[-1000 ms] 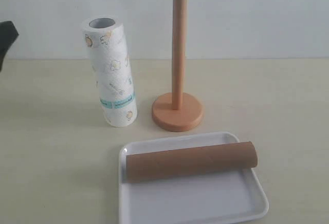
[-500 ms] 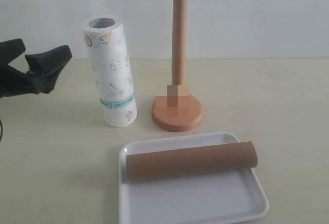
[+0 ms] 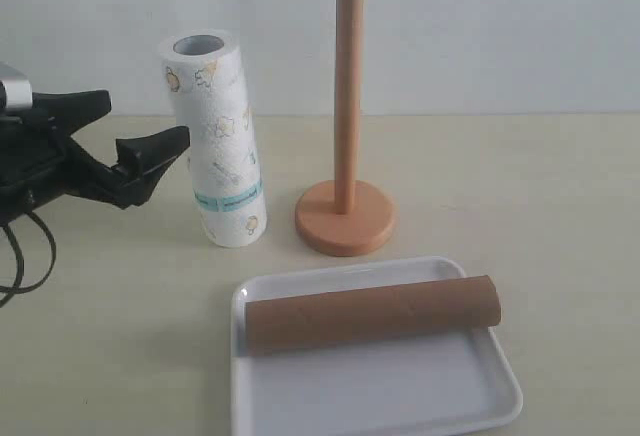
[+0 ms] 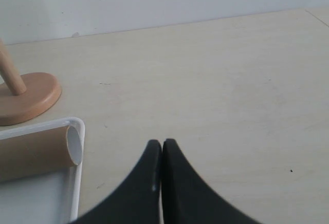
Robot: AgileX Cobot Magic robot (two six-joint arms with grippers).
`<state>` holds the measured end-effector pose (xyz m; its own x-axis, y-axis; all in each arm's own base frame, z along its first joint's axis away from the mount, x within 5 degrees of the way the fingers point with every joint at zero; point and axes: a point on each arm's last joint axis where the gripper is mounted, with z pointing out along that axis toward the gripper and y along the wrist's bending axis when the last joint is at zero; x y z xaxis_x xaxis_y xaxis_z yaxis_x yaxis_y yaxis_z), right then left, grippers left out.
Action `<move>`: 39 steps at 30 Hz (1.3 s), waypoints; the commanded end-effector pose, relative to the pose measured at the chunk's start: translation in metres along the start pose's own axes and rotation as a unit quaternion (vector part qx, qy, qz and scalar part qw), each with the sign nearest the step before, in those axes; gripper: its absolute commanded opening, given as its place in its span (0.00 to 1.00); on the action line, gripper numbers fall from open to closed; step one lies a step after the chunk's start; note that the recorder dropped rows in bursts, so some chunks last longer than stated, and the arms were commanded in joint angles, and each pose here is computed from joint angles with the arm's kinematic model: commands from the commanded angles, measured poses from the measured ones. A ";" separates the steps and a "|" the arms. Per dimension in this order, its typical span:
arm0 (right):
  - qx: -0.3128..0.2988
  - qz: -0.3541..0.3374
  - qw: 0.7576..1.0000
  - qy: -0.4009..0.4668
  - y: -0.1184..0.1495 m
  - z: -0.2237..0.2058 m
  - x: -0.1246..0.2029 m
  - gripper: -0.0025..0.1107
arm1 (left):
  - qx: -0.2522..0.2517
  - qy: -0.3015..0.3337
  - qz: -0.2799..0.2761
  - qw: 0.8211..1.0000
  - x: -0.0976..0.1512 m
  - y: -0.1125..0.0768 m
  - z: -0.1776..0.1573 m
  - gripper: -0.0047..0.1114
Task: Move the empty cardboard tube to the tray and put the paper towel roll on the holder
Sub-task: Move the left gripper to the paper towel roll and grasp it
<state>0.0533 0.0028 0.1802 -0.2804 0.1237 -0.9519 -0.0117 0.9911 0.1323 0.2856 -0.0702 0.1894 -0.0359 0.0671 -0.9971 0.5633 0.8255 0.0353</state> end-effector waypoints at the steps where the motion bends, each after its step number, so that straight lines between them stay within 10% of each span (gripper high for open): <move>1: 0.002 -0.003 1.000 -0.010 0.000 0.000 -0.002 0.02 | -0.005 -0.020 -0.002 1.000 0.000 0.009 0.015 0.99; 39: 0.002 -0.002 1.000 -0.010 0.000 0.000 -0.002 0.02 | 0.078 -0.030 -0.054 0.995 0.025 0.009 0.086 0.99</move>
<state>0.0533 0.0028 0.1802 -0.2804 0.1243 -0.9518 -0.0118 0.9911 0.1329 0.3546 -0.1058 0.1587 -0.0563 -0.0445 -0.9974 0.6890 0.7213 -0.0710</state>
